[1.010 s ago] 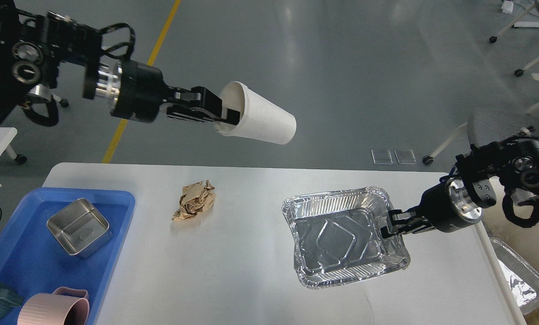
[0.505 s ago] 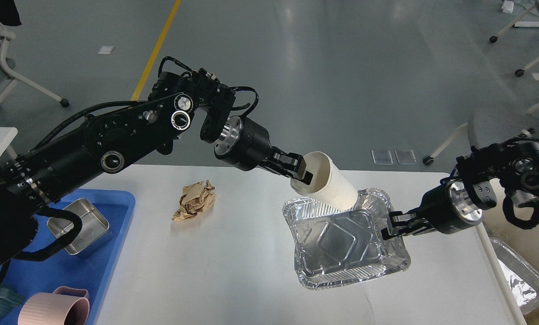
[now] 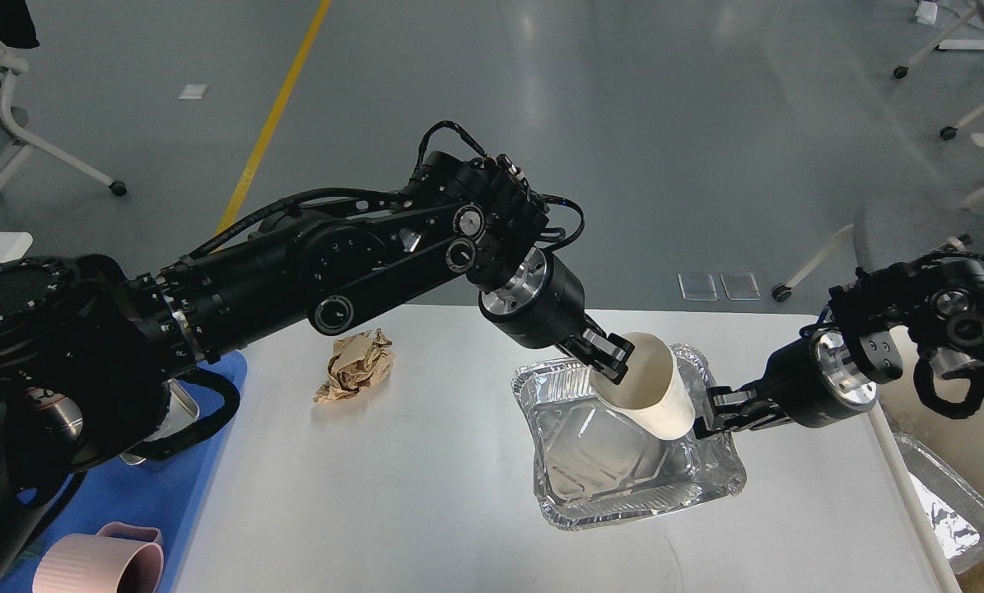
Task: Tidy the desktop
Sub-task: 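Lower the paper cup into the foil container and release it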
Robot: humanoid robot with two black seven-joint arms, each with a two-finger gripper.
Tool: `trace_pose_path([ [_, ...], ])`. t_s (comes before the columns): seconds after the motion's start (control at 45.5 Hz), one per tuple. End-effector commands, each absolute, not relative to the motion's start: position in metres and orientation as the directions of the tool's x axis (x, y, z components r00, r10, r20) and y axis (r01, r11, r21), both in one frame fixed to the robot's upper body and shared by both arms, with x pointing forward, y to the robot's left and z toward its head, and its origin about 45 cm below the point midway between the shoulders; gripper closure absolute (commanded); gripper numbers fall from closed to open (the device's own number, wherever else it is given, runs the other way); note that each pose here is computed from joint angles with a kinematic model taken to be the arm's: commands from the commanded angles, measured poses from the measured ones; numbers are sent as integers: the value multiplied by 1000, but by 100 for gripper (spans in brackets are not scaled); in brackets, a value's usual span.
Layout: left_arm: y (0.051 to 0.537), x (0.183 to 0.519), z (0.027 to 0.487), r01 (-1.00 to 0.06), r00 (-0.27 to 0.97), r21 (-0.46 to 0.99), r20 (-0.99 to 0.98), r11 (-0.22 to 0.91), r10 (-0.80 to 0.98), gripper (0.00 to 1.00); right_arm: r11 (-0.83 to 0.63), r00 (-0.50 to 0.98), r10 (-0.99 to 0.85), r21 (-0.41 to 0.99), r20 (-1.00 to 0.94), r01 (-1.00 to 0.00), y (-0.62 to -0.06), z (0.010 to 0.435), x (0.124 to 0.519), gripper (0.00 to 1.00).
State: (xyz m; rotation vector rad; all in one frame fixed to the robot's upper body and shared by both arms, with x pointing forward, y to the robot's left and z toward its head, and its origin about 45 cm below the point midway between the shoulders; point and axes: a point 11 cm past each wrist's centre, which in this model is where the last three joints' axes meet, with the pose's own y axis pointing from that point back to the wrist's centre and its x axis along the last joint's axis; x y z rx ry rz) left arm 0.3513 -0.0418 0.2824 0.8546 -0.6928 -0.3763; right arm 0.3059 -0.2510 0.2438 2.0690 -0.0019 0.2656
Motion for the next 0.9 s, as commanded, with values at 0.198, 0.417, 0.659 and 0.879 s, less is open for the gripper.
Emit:
trace_pose_path([
  [0.198, -53, 349, 270, 35, 728, 808, 382, 588, -569, 83, -493, 976, 111, 863, 190, -112, -251, 244, 306, 100],
  [0.417, -53, 351, 267, 5, 723, 822, 390, 570, -570, 55, -491, 976, 108, 864, 192, -115, -252, 245, 306, 100],
  [0.659, -56, 355, 272, -23, 730, 797, 425, 603, -535, 31, -492, 975, 107, 863, 194, -118, -252, 246, 306, 100],
  [0.879, -61, 361, 293, -47, 724, 768, 467, 639, -508, 19, -491, 975, 106, 863, 194, -119, -253, 246, 306, 100],
])
